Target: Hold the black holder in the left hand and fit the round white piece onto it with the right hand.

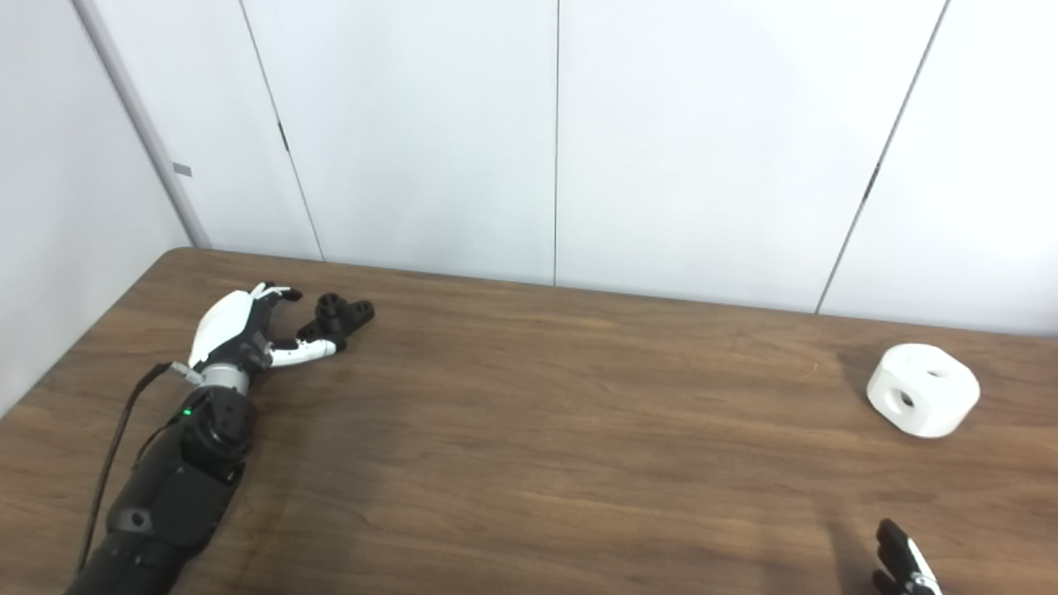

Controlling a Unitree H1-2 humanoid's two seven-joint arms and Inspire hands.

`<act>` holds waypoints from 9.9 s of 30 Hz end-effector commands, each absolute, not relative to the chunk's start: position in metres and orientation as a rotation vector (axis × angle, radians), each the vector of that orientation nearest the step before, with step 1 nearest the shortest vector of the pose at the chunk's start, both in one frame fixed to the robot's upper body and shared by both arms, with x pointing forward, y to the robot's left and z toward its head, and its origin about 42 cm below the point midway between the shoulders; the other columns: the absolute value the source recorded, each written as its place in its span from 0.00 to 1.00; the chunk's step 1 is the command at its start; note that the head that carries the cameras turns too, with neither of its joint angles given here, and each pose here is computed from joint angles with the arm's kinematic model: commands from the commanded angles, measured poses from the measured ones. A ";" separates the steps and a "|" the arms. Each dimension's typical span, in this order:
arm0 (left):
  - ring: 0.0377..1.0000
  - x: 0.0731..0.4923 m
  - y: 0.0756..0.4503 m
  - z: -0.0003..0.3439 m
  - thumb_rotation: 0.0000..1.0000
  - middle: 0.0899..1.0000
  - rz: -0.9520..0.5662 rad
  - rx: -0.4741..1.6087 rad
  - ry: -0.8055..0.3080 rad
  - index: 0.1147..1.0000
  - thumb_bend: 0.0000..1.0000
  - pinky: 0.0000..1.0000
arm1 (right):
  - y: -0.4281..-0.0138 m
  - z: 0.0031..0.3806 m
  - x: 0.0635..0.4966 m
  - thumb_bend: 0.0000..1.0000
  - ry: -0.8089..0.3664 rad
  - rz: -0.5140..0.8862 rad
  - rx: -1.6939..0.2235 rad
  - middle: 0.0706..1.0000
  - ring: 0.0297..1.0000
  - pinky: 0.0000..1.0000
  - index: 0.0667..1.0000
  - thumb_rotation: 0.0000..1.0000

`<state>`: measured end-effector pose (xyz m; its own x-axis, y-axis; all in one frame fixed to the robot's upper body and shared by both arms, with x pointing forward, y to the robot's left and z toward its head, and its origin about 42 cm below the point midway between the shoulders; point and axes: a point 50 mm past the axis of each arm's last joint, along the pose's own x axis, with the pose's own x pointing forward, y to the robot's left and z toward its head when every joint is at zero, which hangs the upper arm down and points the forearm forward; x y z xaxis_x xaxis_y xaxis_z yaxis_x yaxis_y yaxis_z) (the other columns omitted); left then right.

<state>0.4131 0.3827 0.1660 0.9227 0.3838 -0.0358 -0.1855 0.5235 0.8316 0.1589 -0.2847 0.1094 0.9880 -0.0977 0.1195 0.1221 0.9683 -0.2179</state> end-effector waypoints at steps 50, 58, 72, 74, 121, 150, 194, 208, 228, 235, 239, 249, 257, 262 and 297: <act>0.96 0.438 0.395 0.190 0.34 0.88 0.342 1.072 0.175 0.61 0.83 1.00 | -0.271 0.106 0.165 0.54 -0.108 -0.150 -0.183 0.93 0.95 0.92 0.91 0.96; 0.92 0.438 0.396 0.185 0.06 0.81 0.343 1.061 0.091 0.42 0.53 1.00 | -0.271 0.106 0.164 0.53 -0.114 -0.152 -0.182 0.92 0.94 0.90 0.90 0.95; 0.91 0.438 0.395 0.179 0.05 0.78 0.300 1.095 0.080 0.42 0.52 1.00 | -0.273 0.106 0.161 0.53 -0.106 -0.154 -0.190 0.93 0.94 0.92 0.90 0.95; 0.91 0.438 0.395 0.179 0.05 0.78 0.295 1.091 0.075 0.42 0.52 1.00 | -0.273 0.106 0.161 0.55 -0.100 -0.155 -0.189 0.93 0.95 0.92 0.91 0.95; 0.88 0.296 0.224 0.163 0.05 0.76 -0.224 1.051 -0.287 0.42 0.52 1.00 | -0.268 0.131 0.171 0.58 -0.164 -0.117 -0.190 0.96 1.00 1.00 0.94 0.95; 0.88 0.256 0.186 0.141 0.05 0.77 -0.345 1.031 -0.260 0.42 0.52 1.00 | -0.282 0.154 0.186 0.62 -0.167 -0.134 -0.224 0.95 0.98 1.00 0.95 0.83; 0.84 0.256 0.216 0.136 0.05 0.74 -0.343 1.053 -0.240 0.42 0.52 0.94 | -0.336 0.253 0.338 0.79 -0.144 -0.473 -0.831 0.98 0.98 0.97 0.79 0.34; 0.84 0.256 0.218 0.138 0.05 0.73 -0.346 1.056 -0.242 0.42 0.52 0.92 | -0.366 0.259 0.397 0.90 0.012 -0.456 -1.000 1.00 1.00 1.00 0.80 0.30; 0.83 0.258 0.219 0.137 0.04 0.72 -0.332 1.053 -0.253 0.42 0.52 0.90 | -0.379 0.257 0.418 0.96 0.149 -0.452 -1.117 1.00 1.00 1.00 0.79 0.32; 0.83 0.259 0.220 0.137 0.04 0.72 -0.327 1.051 -0.257 0.42 0.52 0.90 | -0.382 0.251 0.415 0.95 0.171 -0.443 -1.091 1.00 1.00 1.00 0.77 0.31; 0.82 0.260 0.220 0.136 0.04 0.72 -0.325 1.054 -0.259 0.42 0.52 0.90 | -0.382 0.248 0.414 0.94 0.185 -0.431 -1.090 1.00 1.00 1.00 0.75 0.31; 0.83 0.260 0.221 0.136 0.04 0.72 -0.320 1.048 -0.250 0.42 0.52 0.90 | -0.379 0.243 0.414 0.92 0.190 -0.421 -1.082 1.00 1.00 1.00 0.70 0.28; 0.83 0.261 0.220 0.135 0.04 0.72 -0.324 1.048 -0.255 0.42 0.52 0.91 | -0.376 0.242 0.415 0.90 0.193 -0.417 -1.085 1.00 1.00 1.00 0.68 0.28; 0.83 0.261 0.220 0.134 0.04 0.73 -0.324 1.046 -0.253 0.42 0.52 0.90 | -0.378 0.242 0.416 0.89 0.190 -0.410 -1.088 0.99 1.00 1.00 0.68 0.27; 0.83 0.260 0.220 0.135 0.04 0.73 -0.329 1.053 -0.257 0.42 0.52 0.92 | -0.384 0.237 0.414 0.52 0.065 -0.461 -1.048 0.89 1.00 1.00 0.45 0.13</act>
